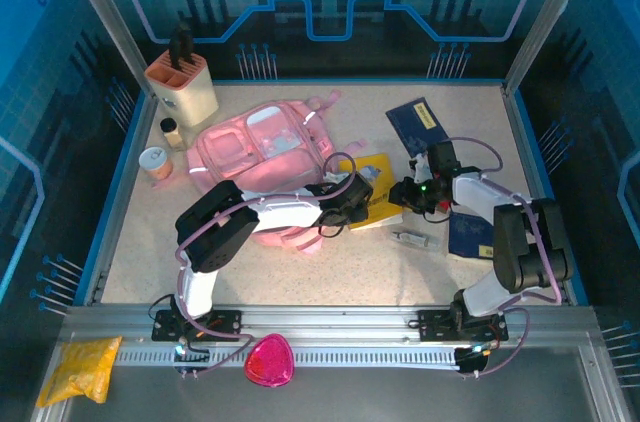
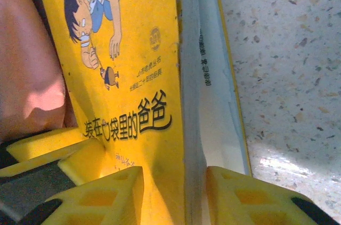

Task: Pack the student bag
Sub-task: Pick up the book from the center of the table.

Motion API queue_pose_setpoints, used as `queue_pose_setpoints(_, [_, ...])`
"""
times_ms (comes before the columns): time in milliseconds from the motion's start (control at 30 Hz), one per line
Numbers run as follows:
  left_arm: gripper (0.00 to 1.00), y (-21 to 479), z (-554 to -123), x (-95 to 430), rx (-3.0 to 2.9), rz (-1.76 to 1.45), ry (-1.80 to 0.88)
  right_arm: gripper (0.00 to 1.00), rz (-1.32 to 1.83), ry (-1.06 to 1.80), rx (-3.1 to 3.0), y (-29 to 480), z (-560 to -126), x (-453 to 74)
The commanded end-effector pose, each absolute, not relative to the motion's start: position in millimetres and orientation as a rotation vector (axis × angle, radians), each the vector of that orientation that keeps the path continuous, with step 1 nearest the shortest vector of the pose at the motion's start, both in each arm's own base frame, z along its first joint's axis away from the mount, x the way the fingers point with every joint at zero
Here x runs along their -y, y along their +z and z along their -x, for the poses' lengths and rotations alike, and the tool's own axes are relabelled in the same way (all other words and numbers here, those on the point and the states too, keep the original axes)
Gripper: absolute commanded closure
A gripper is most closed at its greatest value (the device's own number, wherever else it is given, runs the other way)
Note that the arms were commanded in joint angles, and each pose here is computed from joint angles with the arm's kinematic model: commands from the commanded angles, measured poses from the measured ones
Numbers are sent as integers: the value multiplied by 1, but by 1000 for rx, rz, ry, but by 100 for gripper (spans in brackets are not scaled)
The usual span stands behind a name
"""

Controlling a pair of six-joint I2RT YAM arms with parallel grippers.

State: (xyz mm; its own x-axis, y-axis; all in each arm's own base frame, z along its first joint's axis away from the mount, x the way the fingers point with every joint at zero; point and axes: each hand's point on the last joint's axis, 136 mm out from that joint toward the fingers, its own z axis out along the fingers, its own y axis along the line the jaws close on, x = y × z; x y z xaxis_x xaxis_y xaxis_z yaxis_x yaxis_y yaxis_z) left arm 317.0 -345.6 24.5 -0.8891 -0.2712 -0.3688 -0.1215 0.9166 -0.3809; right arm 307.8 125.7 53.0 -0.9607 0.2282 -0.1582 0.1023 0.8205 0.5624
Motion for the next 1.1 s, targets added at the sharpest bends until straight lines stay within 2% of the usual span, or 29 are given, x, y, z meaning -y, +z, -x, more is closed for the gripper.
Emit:
queue_pose_setpoints(0, [53,15,-317,336,-2678,274,-400,67,-234,935,-2748,68,-304,-132])
queue_pose_setpoints(267, [53,14,-316,335,-2679,276,-397,73,-235,959,-2747,69,-300,-134])
queue_pose_setpoints(800, [53,13,-316,335,-2679,272,-391,77,-214,1002,-2728,79,-297,-138])
queue_pose_setpoints(1067, [53,17,-318,335,-2673,262,-385,86,-210,1012,-2720,82,-298,-139])
